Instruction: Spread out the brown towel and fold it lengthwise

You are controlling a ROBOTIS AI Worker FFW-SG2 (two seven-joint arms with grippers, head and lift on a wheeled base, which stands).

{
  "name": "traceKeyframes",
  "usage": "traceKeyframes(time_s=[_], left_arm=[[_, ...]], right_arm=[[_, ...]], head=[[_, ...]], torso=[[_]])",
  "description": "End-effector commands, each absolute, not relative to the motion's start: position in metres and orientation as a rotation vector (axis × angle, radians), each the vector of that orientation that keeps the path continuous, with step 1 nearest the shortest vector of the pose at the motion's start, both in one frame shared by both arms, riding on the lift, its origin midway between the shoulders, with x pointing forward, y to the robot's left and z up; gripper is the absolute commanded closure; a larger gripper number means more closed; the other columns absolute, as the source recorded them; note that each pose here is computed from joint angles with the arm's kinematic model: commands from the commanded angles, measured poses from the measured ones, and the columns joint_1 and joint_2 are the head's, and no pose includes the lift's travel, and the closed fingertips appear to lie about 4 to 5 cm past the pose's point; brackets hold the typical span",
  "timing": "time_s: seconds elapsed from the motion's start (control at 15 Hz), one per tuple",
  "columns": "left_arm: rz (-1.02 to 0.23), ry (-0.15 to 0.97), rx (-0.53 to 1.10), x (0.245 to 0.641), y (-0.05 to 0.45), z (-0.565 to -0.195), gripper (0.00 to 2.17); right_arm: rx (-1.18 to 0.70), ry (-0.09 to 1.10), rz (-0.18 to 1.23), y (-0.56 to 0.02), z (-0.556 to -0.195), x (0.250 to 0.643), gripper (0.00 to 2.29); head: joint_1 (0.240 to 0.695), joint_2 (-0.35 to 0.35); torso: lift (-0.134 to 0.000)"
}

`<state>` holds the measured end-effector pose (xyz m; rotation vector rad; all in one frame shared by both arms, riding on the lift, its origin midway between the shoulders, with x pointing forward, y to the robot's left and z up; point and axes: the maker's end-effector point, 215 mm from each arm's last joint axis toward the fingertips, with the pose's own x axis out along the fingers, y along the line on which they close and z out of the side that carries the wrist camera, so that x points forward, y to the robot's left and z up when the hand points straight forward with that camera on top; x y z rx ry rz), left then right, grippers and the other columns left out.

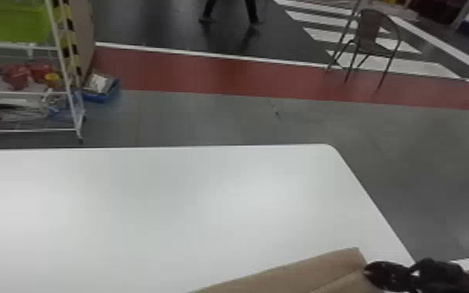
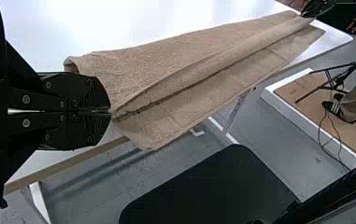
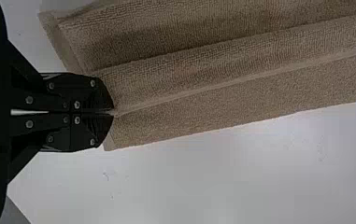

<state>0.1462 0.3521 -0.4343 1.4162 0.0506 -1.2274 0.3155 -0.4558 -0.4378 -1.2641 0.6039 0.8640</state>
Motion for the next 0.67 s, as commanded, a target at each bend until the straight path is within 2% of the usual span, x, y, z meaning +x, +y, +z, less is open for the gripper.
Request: traceKeyframes(time_s=[0.0,0.07,0.4,0.6], left_arm=[[-1.232,0.039,1.42,0.146,0.349,-0.433,0.25],[-1.231,0.037,1.422,0.146,0.349,-0.432,0.0],[-1.18,0.013,1.422,0.152,0.354,-0.421,0.02],[-1.171,0.008,1.42,0.154,0.353,-0.421,0.02]], right_arm=[[-1.261,0.607,0.864,-0.456,-0.44,0.313,1.31],[-1.26,0.612,0.863,-0.457,-0.441,0.312,1.31],[-1.293,0.579,0.894,-0.45,-0.442,0.299,1.31],[-1.338,0.485,0.903,-0.438,-0.44,0.284,1.31]], head=[[0.695,-0.277],[0.695,-0.28],[0.695,-0.282],[0.695,-0.266]], torso=[[-0.122],[-0.122],[-0.122],[-0.122]])
